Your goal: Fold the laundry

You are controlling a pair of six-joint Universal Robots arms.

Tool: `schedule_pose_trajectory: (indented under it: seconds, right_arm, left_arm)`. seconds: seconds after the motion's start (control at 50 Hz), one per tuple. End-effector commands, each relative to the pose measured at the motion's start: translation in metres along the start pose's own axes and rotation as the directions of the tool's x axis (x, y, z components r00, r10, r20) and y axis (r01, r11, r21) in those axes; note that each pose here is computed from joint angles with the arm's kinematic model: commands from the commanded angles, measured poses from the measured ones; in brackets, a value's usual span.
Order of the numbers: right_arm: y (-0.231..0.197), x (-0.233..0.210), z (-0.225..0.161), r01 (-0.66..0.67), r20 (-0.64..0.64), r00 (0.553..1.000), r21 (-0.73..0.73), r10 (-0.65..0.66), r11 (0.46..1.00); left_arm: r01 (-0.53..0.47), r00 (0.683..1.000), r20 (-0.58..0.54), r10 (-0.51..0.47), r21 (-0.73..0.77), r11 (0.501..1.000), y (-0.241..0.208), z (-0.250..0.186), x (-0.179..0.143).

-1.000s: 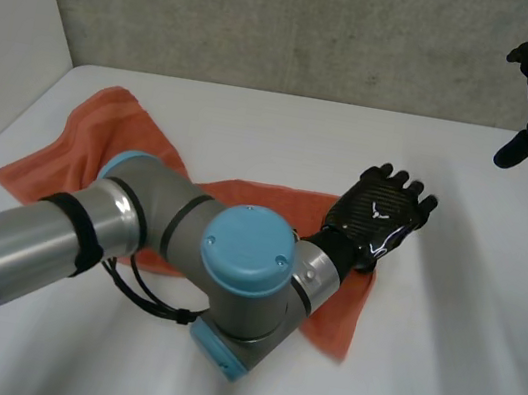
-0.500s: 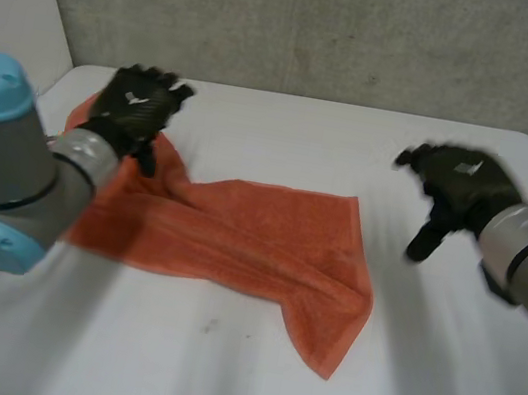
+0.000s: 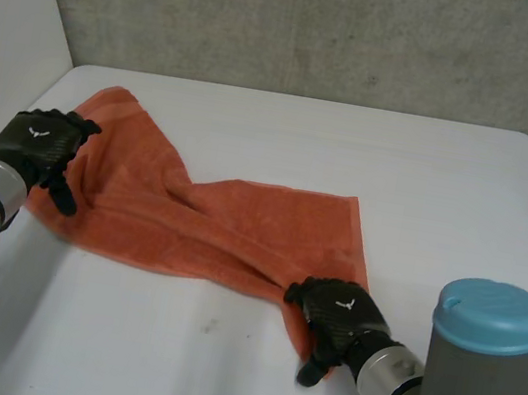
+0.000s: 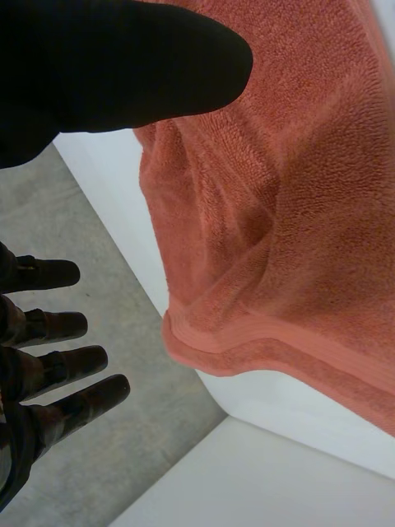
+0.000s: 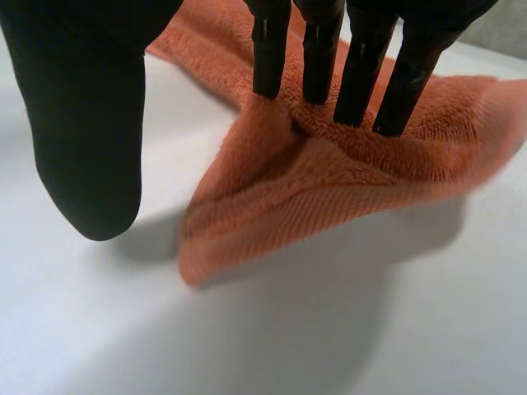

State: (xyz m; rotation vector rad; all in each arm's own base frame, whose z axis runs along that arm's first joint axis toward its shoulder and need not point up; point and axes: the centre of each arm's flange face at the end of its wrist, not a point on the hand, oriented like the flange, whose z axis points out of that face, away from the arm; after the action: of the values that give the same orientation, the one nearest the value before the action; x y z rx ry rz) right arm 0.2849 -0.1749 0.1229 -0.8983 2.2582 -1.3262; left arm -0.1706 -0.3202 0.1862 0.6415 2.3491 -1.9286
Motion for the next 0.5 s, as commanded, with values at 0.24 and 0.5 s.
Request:
schedule_pose_trajectory:
  seconds: [0.24,0.5]
  right_arm:
    - [0.011,0.004,0.015,0.099,-0.087,0.992,0.026,-0.096,0.995]
    - [0.005,0.009,0.02,0.124,-0.109,0.987,0.062,-0.117,0.99]
  left_arm:
    - [0.057,0.998,0.008,-0.057,-0.021,0.998,0.007,-0.002,-0.005]
    - [0.056,0.998,0.002,-0.056,-0.02,0.998,0.006,-0.005,-0.002]
